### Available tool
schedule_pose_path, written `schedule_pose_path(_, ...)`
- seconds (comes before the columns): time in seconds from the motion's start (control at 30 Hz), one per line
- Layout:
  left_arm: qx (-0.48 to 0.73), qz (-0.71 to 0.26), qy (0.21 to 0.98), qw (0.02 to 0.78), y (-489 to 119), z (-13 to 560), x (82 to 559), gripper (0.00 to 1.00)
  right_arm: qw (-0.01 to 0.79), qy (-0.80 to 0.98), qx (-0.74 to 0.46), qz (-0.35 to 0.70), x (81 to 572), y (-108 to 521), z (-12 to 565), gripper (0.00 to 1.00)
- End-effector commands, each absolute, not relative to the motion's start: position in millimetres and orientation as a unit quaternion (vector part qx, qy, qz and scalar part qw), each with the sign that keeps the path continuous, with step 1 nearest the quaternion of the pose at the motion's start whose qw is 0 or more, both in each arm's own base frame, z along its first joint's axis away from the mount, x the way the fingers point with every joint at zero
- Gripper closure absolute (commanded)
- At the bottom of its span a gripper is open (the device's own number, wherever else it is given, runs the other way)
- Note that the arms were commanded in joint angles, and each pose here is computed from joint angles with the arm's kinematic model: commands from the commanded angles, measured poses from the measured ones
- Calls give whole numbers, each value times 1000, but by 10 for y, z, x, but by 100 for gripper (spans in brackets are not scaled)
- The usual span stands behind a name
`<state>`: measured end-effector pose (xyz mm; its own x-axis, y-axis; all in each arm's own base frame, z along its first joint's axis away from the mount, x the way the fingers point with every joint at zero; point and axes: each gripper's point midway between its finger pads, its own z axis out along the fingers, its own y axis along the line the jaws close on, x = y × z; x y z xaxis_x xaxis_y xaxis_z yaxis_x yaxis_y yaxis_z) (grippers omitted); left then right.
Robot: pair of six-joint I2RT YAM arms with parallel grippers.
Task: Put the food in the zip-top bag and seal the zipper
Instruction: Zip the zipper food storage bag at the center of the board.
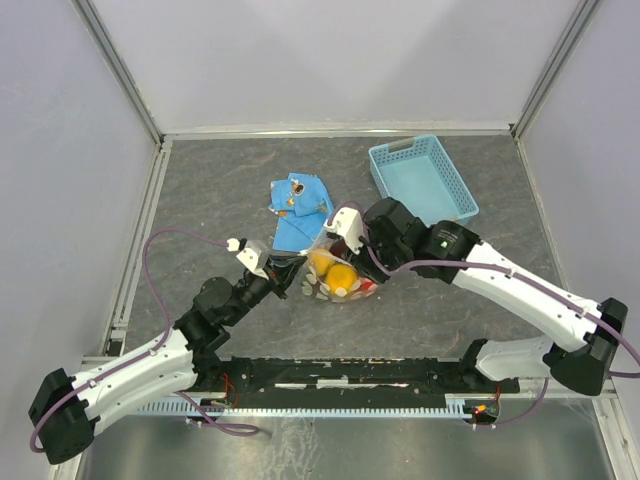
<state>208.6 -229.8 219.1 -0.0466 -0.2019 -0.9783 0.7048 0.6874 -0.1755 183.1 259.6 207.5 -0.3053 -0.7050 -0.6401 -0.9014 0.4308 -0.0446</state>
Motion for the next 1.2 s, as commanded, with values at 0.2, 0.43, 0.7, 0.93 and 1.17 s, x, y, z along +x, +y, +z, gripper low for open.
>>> schedule_pose_path(0.2, 202, -329, 613, 689, -2254, 2352, 2108, 97, 438, 760, -450, 166, 2038, 2548, 2686, 91)
schedule_pose_path(0.43, 202, -338, 606, 691, -2257, 2379, 2077, 97, 413, 751, -476, 197, 1912, 2645, 2585, 77)
schedule_pose_path(0.7, 203, -335, 612, 687, -2274, 2358, 2099, 97, 405, 727, -504, 234, 1771, 2729, 2656, 56)
schedule_pose_path(0.93, 202, -333, 613, 687, -2267, 2350, 2107, 97, 390, 706, -527, 268, 1638, 2815, 2665, 51)
schedule_pose_path(1.17, 201, -332, 613, 688, -2262, 2357, 2105, 97, 357, 720, -537, 256, 1706, 2900, 2441, 51)
